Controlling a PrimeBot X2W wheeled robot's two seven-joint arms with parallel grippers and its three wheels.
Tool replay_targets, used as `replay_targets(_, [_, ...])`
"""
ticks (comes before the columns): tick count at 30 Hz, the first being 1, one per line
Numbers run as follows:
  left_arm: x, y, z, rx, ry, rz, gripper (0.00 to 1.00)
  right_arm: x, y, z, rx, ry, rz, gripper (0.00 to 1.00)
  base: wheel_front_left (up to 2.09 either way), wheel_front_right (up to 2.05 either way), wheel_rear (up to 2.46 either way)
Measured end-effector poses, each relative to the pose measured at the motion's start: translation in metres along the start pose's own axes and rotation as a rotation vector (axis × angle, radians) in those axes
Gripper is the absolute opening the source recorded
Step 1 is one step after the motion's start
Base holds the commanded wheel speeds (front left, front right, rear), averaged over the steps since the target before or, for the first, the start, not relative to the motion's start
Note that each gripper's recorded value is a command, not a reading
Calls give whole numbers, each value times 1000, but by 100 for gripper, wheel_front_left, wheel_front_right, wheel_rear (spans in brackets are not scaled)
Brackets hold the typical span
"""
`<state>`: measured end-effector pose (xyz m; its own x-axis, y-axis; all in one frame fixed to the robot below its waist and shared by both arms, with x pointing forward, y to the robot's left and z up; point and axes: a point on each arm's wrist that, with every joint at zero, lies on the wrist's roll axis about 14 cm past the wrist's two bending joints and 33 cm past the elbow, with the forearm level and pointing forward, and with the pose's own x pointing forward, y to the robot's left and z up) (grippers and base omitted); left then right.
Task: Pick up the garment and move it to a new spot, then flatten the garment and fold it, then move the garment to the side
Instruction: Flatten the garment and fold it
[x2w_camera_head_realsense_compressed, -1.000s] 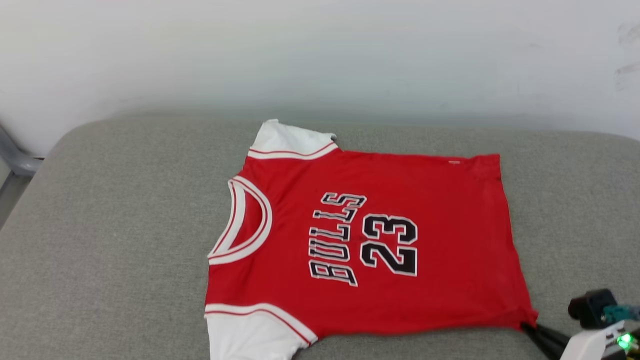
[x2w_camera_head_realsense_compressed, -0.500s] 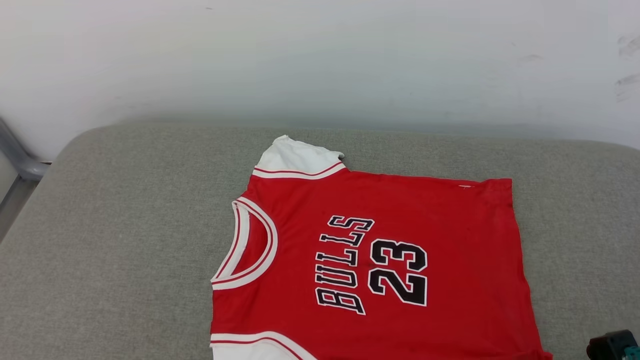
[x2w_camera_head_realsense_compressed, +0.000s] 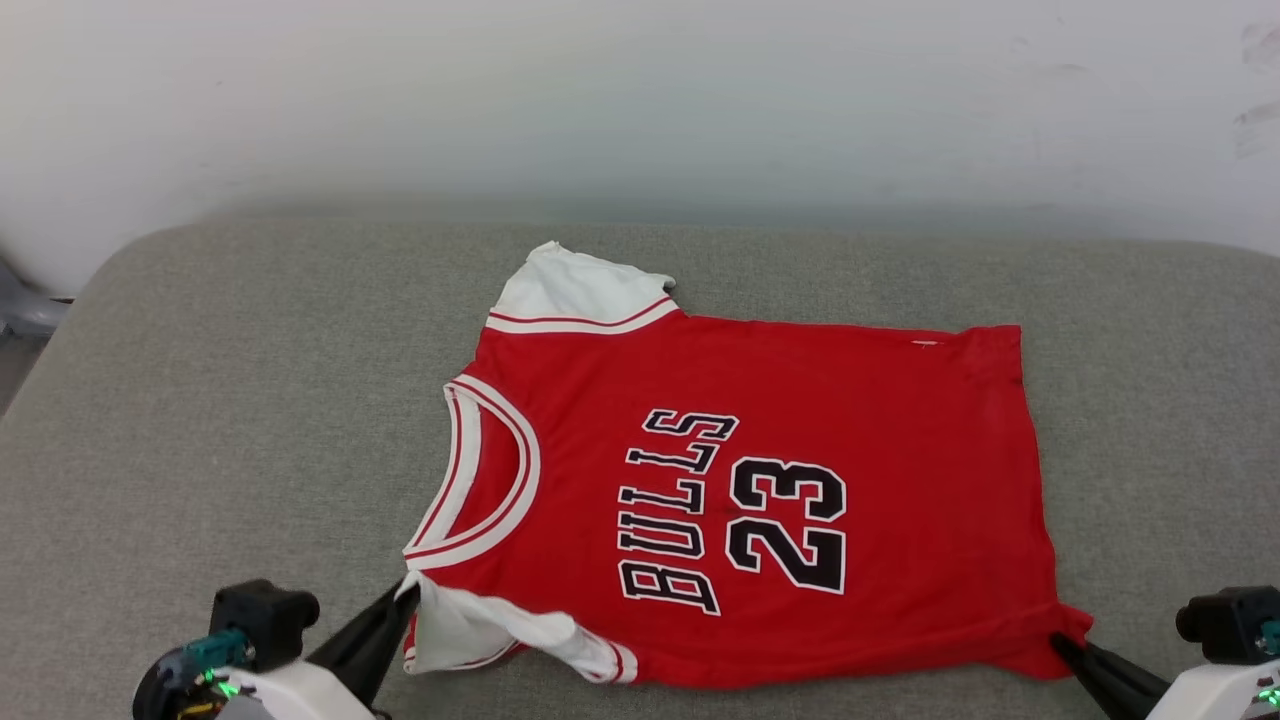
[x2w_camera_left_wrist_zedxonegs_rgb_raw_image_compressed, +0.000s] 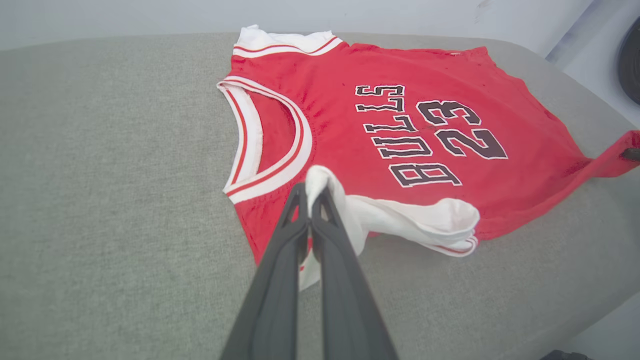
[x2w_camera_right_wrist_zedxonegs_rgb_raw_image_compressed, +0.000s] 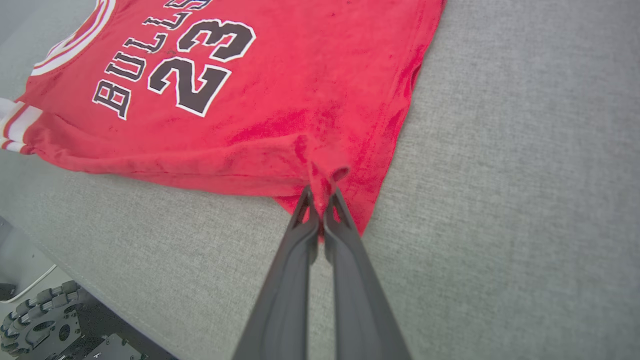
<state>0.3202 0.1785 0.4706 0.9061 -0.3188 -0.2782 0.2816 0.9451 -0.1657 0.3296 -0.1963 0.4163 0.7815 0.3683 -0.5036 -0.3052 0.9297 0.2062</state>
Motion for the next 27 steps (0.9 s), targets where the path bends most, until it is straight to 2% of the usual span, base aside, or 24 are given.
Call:
replay_targets(6, [39,13,26,87,-8,-42,0,14,-4,12,34,-23,-3,0,0,0,0])
replay_targets(11, [72,21,34,112,2,-71,0,26,-12,12,49,-5,-13,0,0,0,0])
replay_targets(20, [118,41,23,146,79,-74,0,50,-26,22,42,4,-23,0,0,0,0])
replay_targets(27, [136,60,-13,126,188,-29,0,70,-36,11,26,76,-36,0,0,0,0])
